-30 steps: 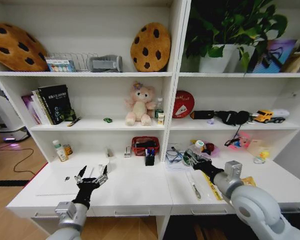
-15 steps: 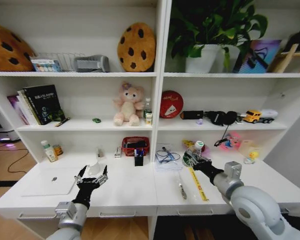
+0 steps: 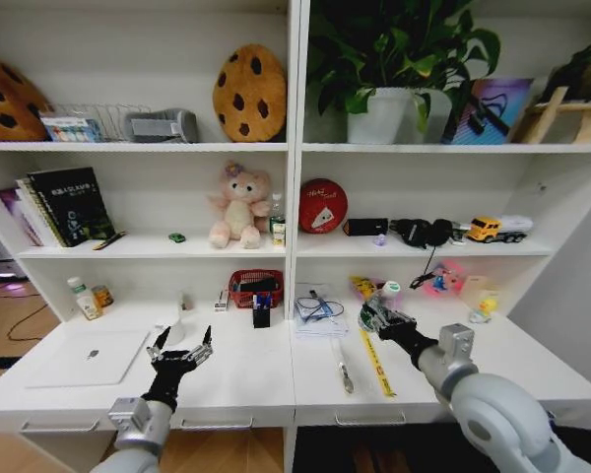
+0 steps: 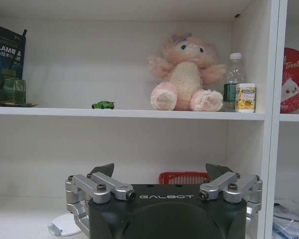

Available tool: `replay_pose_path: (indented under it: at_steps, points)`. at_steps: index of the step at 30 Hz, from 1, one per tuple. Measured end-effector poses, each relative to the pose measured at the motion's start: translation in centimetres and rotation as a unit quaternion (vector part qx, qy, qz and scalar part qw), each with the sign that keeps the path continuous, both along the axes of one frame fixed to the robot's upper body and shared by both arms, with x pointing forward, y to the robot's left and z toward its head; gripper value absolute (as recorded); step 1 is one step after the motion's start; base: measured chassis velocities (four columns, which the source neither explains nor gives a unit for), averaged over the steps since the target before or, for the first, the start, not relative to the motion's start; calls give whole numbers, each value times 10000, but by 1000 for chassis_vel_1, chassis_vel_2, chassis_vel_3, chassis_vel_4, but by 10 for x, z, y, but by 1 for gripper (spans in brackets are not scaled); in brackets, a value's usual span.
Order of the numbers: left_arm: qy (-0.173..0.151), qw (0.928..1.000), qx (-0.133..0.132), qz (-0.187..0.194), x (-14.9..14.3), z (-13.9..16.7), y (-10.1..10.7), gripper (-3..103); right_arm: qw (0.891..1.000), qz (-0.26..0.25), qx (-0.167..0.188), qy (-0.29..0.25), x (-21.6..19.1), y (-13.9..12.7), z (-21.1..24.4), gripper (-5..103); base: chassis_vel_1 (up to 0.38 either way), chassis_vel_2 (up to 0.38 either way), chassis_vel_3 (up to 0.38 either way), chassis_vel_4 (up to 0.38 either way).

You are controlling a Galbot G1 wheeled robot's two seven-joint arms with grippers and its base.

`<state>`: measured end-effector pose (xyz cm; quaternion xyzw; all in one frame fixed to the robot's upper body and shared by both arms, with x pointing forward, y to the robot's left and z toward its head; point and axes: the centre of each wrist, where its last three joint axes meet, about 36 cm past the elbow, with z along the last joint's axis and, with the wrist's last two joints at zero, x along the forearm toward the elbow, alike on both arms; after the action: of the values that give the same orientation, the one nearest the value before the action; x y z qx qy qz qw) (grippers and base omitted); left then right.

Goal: Organize the objects on the table.

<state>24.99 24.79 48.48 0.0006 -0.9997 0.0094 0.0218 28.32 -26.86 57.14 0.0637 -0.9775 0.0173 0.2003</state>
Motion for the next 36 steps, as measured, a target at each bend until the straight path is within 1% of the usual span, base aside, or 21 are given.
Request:
replay_pose_path:
  at_steps: [4, 9, 11, 13, 14, 15, 16, 17, 18, 20, 21, 23, 24, 25, 26, 27, 28, 29, 31, 34, 36]
  points:
    - [0, 10000, -2, -2, 0, 0, 0, 100, 9873, -975, 328, 1212, -12, 3, -15, 24, 0, 0, 0, 0]
    - [0, 10000, -2, -2, 0, 0, 0, 100, 9711, -1529, 645, 1715, -12, 1, -14, 24, 0, 0, 0, 0]
    - [0, 10000, -2, -4, 0, 0, 0, 100, 9511, -1808, 1285, 2152, -4, 3, -4, 24, 0, 0, 0, 0]
    - [0, 10000, -2, -3, 0, 0, 0, 100, 9436, -1891, 1473, 2285, -2, 4, -1, 24, 0, 0, 0, 0]
    - [0, 10000, -2, -3, 0, 0, 0, 100, 9274, -2025, 1830, 2558, 2, 6, 4, 24, 0, 0, 0, 0]
    - [1, 10000, -2, -3, 0, 0, 0, 100, 8995, -2199, 2356, 2950, 7, 10, 9, 24, 0, 0, 0, 0]
    - [1, 10000, -2, -3, 0, 0, 0, 100, 8995, -2199, 2356, 2950, 7, 10, 9, 24, 0, 0, 0, 0]
    - [0, 10000, -2, -3, 0, 0, 0, 100, 8811, -2333, 2664, 3135, 8, 11, 11, 24, 0, 0, 0, 0]
    - [0, 10000, -2, -3, 0, 0, 0, 100, 8811, -2333, 2664, 3135, 8, 11, 11, 24, 0, 0, 0, 0]
    - [0, 10000, -2, -4, 0, 0, 0, 100, 8367, -2795, 3128, 3520, 15, 7, 2, 24, 0, 0, 0, 0]
    - [0, 10000, -2, -4, 0, 0, 0, 100, 8367, -2795, 3128, 3520, 15, 7, 2, 24, 0, 0, 0, 0]
    - [0, 10000, -2, -5, 0, 0, 0, 100, 7658, -3599, 3637, 3894, 26, 0, -32, 24, 0, 0, 0, 0]
    - [0, 10000, -2, -5, 0, 0, 0, 100, 7658, -3599, 3637, 3894, 26, 0, -32, 24, 0, 0, 0, 0]
    - [1, 10000, -2, -6, 0, 0, 0, 100, 7432, -3881, 3742, 3962, 27, -1, -46, 24, 0, 0, 0, 0]
    - [1, 10000, -2, -6, 0, 0, 0, 100, 7432, -3881, 3742, 3962, 27, -1, -46, 24, 0, 0, 0, 0]
    - [1, 10000, -2, -5, 0, 0, 0, 100, 7124, -4238, 3859, 4050, 29, -4, -67, 24, 0, 0, 0, 0]
    - [0, 10000, -2, -6, 0, 0, 0, 100, 6948, -4436, 3909, 4094, 29, -6, -78, 24, 0, 0, 0, 0]
    - [0, 10000, -2, -6, 0, 0, 0, 100, 6948, -4436, 3909, 4094, 29, -6, -78, 24, 0, 0, 0, 0]
    - [0, 10000, -2, -6, 0, 0, 0, 100, 6572, -4874, 3875, 4247, 31, -15, -113, 24, 0, 0, 0, 0]
    - [0, 10000, -2, -6, 0, 0, 0, 100, 6443, -5023, 3844, 4299, 34, -19, -128, 24, 0, 0, 0, 0]
    - [1, 10000, -2, -5, 0, 0, 0, 100, 6110, -5440, 3622, 4468, 44, -29, -174, 24, 0, 0, 0, 0]
